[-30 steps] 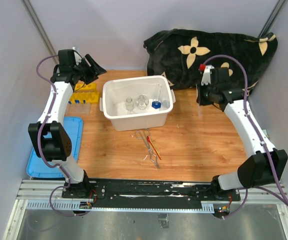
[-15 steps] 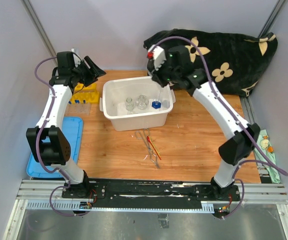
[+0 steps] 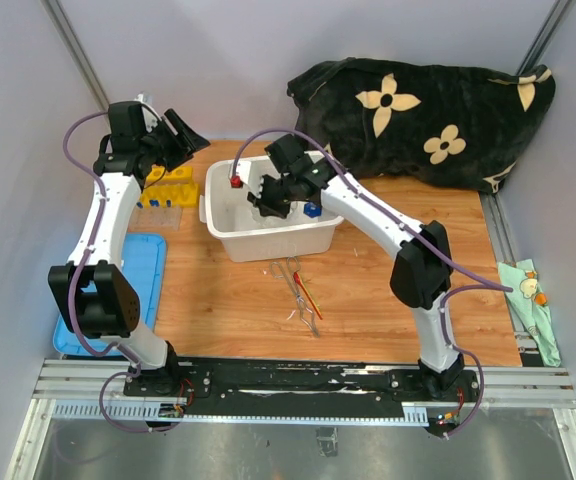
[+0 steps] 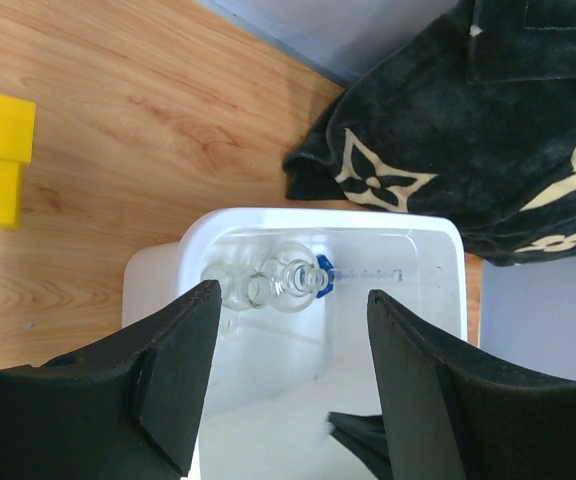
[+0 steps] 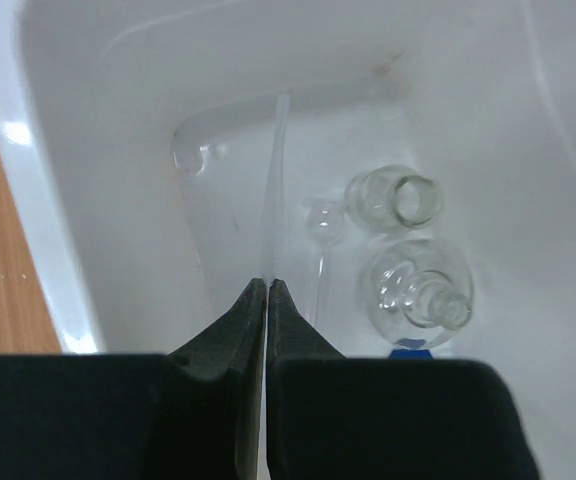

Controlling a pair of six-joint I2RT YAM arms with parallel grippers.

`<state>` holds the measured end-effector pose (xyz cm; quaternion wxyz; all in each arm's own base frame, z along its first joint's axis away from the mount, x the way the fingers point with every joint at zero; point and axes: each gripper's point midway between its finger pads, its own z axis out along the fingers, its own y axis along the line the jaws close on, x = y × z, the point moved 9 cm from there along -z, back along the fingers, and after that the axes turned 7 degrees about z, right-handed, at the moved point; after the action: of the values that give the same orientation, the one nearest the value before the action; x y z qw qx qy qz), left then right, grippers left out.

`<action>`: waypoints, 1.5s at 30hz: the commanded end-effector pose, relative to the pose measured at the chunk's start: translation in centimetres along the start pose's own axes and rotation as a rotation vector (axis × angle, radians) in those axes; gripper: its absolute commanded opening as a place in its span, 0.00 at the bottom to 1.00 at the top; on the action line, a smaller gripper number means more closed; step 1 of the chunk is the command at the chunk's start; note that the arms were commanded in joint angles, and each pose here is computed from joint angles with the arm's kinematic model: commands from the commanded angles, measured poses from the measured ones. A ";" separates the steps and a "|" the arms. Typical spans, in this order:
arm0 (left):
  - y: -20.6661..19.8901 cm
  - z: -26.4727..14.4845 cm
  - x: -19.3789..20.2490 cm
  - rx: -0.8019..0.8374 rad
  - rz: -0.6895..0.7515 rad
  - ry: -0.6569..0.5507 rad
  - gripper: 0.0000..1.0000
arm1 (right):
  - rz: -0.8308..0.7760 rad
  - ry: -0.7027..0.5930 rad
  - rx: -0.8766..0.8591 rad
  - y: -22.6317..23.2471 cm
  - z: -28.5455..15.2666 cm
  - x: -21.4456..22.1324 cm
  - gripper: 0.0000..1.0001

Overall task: Organize the chemistry lab equipment
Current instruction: Place the chemistry item in the storage box.

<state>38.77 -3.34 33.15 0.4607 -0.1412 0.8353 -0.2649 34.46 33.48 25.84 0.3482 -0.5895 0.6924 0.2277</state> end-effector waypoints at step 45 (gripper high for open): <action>0.4 0.4 -0.9 -0.016 0.021 -0.005 0.65 | 0.219 0.319 0.101 -4.6 6.2 12.3 0.02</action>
<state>39.43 -3.24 32.52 0.4522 -0.1409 0.8416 -0.2596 39.59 29.32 14.70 0.2577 -0.5285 0.7980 0.1320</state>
